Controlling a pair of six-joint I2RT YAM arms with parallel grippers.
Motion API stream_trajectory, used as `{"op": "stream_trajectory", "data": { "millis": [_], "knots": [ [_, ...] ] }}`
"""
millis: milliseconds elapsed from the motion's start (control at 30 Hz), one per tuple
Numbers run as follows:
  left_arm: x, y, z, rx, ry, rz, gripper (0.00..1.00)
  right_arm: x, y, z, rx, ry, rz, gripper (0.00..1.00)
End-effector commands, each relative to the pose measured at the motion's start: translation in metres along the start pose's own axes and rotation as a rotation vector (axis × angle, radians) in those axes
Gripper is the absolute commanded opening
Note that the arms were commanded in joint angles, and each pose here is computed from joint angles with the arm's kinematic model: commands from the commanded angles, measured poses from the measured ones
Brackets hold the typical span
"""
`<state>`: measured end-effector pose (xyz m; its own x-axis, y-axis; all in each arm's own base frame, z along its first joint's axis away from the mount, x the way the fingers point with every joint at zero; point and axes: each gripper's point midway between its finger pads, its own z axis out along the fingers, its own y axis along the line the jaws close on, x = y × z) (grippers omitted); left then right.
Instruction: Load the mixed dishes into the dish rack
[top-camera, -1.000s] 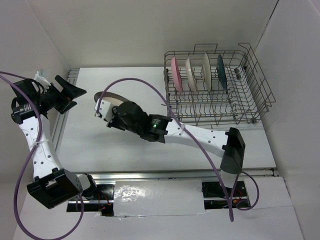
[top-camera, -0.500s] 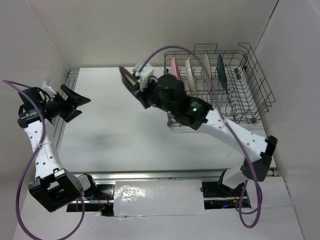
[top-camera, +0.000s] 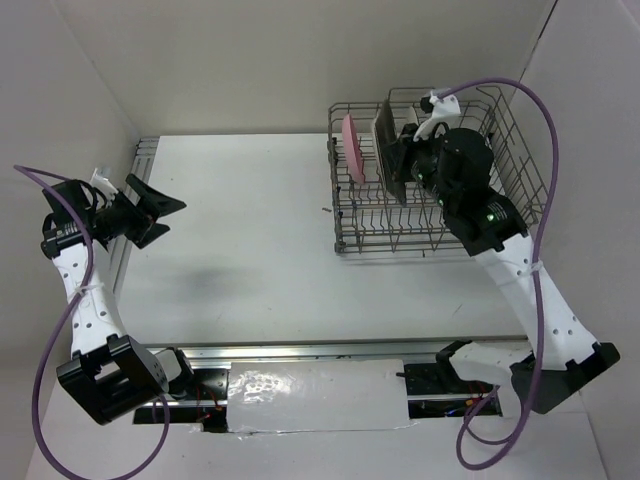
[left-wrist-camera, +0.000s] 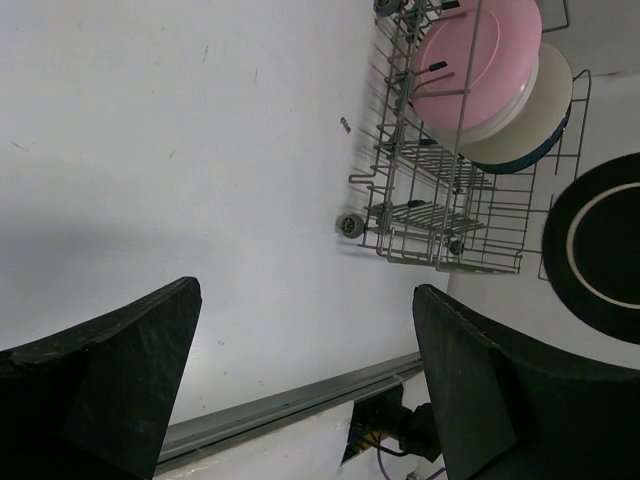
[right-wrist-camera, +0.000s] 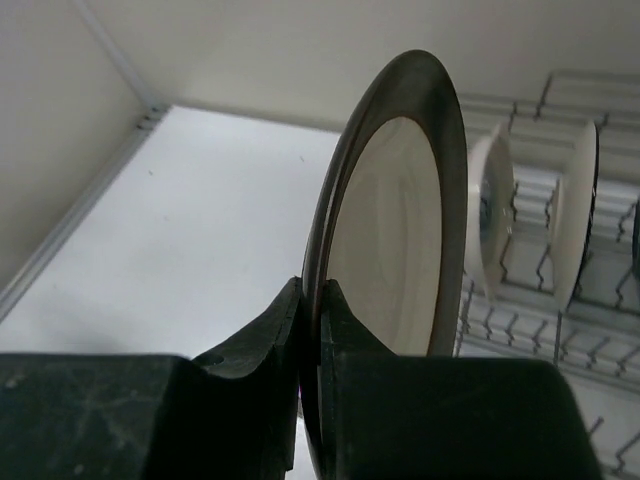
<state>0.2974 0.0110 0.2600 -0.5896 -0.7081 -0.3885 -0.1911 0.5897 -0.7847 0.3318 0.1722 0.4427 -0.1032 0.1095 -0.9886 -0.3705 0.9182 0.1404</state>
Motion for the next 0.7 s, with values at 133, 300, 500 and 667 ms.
{"op": "stream_trajectory", "data": {
  "millis": [133,300,500,667],
  "knots": [
    [-0.003,-0.009,-0.003,0.052,-0.018,0.060,0.99,0.003,-0.032,0.001,-0.042,-0.017,0.142,0.00],
    [-0.002,-0.007,0.000,0.060,-0.006,0.052,0.99,0.019,-0.052,0.010,-0.039,0.023,0.177,0.00],
    [-0.003,-0.006,0.002,0.065,-0.002,0.048,0.99,0.016,-0.067,0.022,-0.023,0.032,0.188,0.00],
    [-0.001,-0.002,0.004,0.057,0.000,0.044,0.99,0.010,-0.077,0.031,-0.008,0.010,0.199,0.00]
  ]
}}
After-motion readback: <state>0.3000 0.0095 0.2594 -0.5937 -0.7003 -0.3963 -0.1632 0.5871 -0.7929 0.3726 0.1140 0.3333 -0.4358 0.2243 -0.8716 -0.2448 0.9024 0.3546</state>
